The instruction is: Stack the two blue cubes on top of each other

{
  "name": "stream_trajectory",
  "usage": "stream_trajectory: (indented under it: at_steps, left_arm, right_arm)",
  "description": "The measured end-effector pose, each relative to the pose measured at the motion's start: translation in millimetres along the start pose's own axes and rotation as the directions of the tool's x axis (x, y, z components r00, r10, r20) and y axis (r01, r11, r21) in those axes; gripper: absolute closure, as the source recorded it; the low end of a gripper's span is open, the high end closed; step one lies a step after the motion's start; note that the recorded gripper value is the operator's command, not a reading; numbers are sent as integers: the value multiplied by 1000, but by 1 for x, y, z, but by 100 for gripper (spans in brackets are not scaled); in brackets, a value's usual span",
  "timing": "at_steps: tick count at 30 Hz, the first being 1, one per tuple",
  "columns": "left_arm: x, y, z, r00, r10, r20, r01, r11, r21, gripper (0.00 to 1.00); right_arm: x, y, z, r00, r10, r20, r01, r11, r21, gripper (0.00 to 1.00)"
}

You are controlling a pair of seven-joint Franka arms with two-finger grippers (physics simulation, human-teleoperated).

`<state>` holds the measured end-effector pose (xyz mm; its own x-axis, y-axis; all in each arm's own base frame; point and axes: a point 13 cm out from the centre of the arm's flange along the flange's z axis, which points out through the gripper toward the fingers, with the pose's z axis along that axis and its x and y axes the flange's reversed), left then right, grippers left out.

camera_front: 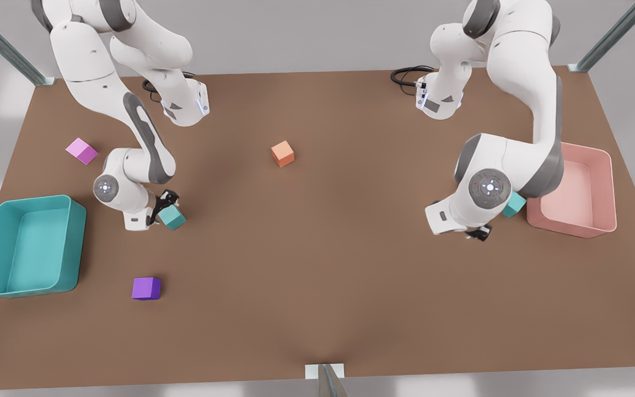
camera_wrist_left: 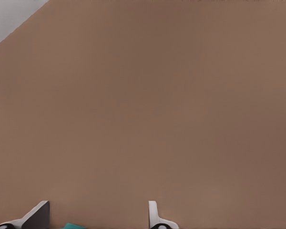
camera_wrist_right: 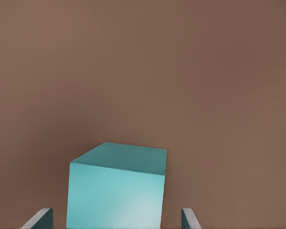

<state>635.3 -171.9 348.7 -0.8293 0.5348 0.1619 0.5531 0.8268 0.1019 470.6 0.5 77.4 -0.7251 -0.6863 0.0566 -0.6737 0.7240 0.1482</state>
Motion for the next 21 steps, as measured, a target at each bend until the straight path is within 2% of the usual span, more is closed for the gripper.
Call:
stream_trajectory:
  at_steps: [11, 15, 19, 21]
  left_arm:
    - [-4, 11, -1, 999, -27, 38, 26, 999, 35, 0]
    - [17, 64, 15, 989, -142, 35, 135, 980, 146, 0]
    - [37, 105, 26, 978, -207, 28, 197, 960, 199, 0]
    - [57, 141, 38, 973, -229, 23, 219, 951, 219, 0]
  right_arm:
    - [4, -3, 24, 1000, -10, 9, 10, 1000, 15, 0]
    - [3, -5, 27, 1000, -13, 18, 13, 1000, 26, 0]
    - [1, -6, 33, 1000, -14, 22, 13, 999, 30, 0]
    - [1, -6, 35, 1000, -15, 24, 14, 999, 32, 12]
